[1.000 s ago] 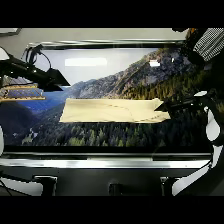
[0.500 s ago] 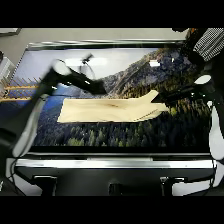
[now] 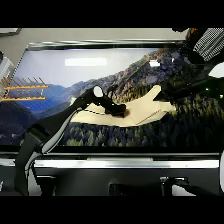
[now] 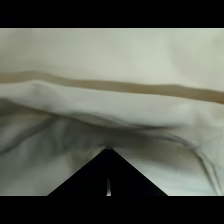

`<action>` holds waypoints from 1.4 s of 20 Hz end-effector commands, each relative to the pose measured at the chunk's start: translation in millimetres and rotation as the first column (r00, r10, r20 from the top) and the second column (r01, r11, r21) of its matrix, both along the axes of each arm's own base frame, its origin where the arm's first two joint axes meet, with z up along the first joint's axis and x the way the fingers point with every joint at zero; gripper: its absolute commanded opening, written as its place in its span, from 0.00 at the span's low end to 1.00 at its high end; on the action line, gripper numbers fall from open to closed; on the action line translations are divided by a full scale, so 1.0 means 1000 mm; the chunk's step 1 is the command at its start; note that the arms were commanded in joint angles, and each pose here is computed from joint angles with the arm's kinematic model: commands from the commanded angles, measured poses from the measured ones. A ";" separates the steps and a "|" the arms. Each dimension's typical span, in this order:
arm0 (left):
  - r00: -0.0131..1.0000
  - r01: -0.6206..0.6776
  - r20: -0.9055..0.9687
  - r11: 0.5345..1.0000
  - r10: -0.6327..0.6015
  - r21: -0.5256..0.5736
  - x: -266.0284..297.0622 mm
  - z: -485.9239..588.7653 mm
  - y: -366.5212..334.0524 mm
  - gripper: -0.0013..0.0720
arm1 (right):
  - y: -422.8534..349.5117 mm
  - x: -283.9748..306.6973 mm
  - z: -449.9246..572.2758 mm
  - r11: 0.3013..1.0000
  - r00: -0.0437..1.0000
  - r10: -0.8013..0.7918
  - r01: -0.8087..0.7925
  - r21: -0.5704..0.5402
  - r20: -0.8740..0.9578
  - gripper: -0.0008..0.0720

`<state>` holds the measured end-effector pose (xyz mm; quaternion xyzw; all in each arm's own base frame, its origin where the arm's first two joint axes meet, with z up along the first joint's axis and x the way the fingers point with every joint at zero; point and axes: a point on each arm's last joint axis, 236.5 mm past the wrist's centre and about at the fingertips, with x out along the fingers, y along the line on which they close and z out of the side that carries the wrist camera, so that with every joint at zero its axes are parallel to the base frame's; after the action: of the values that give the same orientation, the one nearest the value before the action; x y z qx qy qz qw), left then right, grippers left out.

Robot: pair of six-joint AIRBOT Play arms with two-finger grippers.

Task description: Fold the clothes and pants, and hang the long-sleeved shirts on hangers.

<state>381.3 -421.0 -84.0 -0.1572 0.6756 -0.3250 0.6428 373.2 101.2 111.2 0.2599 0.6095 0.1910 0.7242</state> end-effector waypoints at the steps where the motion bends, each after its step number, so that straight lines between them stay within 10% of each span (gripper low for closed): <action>1: 0.999 -0.014 -0.049 1.000 0.013 -0.016 -0.024 -0.005 -0.031 0.04 | -0.007 -0.013 0.017 0.999 0.999 -0.003 0.005 -0.054 0.041 0.07; 13: 0.950 -0.312 -0.148 0.875 0.276 -0.370 -0.001 0.035 -0.130 0.04 | -0.019 0.008 0.034 0.994 0.993 -0.027 0.039 -0.103 0.117 0.07; 19: 0.903 -0.230 0.341 0.965 0.260 -0.127 0.106 0.111 0.046 0.04 | 0.046 0.028 -0.002 0.992 0.990 0.098 -0.088 -0.088 0.106 0.07; 28: 0.631 -0.448 0.699 0.894 0.338 -0.028 0.092 0.333 0.305 0.04 | 0.256 0.040 -0.085 0.962 0.991 0.134 -0.134 0.238 0.017 0.07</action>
<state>504.4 -172.6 199.5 -0.1541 0.3895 -0.1955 0.8867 411.3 293.9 53.9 0.2411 0.5970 0.3017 0.7032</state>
